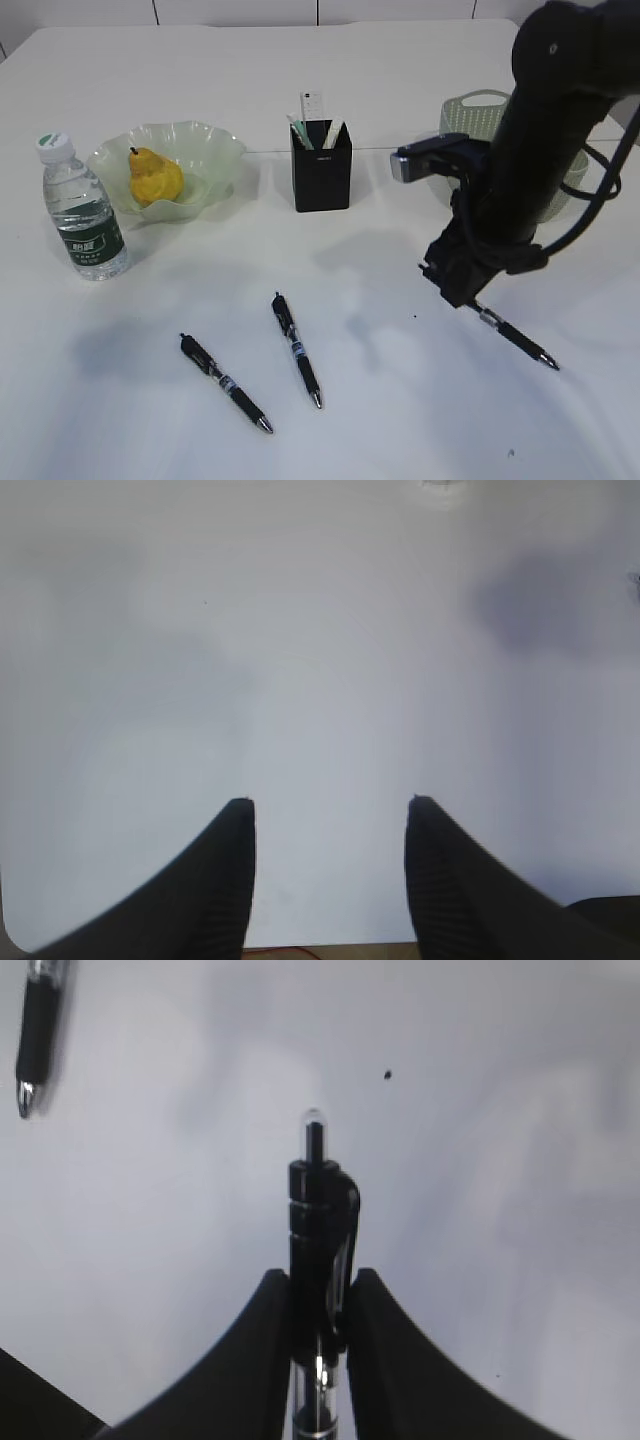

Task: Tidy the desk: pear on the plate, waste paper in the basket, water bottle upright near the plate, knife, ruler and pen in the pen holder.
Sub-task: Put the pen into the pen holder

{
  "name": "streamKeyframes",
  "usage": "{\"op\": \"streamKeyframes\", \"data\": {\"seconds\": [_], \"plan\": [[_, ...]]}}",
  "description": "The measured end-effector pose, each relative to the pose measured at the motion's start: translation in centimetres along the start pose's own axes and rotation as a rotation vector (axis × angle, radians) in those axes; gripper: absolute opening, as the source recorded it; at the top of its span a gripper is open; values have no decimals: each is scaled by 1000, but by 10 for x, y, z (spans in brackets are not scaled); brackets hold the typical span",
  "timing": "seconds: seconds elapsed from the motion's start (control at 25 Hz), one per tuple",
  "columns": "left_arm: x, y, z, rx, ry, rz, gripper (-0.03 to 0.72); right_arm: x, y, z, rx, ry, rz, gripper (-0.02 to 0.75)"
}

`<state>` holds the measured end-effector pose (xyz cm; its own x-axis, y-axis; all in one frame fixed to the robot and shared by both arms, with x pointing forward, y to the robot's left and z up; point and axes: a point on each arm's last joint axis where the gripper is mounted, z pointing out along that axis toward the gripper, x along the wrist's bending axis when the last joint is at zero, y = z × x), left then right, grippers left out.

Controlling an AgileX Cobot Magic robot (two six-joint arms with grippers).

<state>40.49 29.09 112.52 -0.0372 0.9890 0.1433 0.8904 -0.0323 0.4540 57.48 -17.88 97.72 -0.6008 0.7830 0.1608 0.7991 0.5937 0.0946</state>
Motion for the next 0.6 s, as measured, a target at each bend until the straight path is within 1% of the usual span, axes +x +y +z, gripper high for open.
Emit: {"op": "streamKeyframes", "data": {"seconds": [0.16,0.4,0.6], "plan": [[0,0,0,0,0,0,342,0,17,-28,-65,-17,22,155],[0,0,0,0,0,0,341,1,41,-69,-211,-44,11,155],[0,0,0,0,0,0,341,3,52,-90,-311,-49,38,155]]}}
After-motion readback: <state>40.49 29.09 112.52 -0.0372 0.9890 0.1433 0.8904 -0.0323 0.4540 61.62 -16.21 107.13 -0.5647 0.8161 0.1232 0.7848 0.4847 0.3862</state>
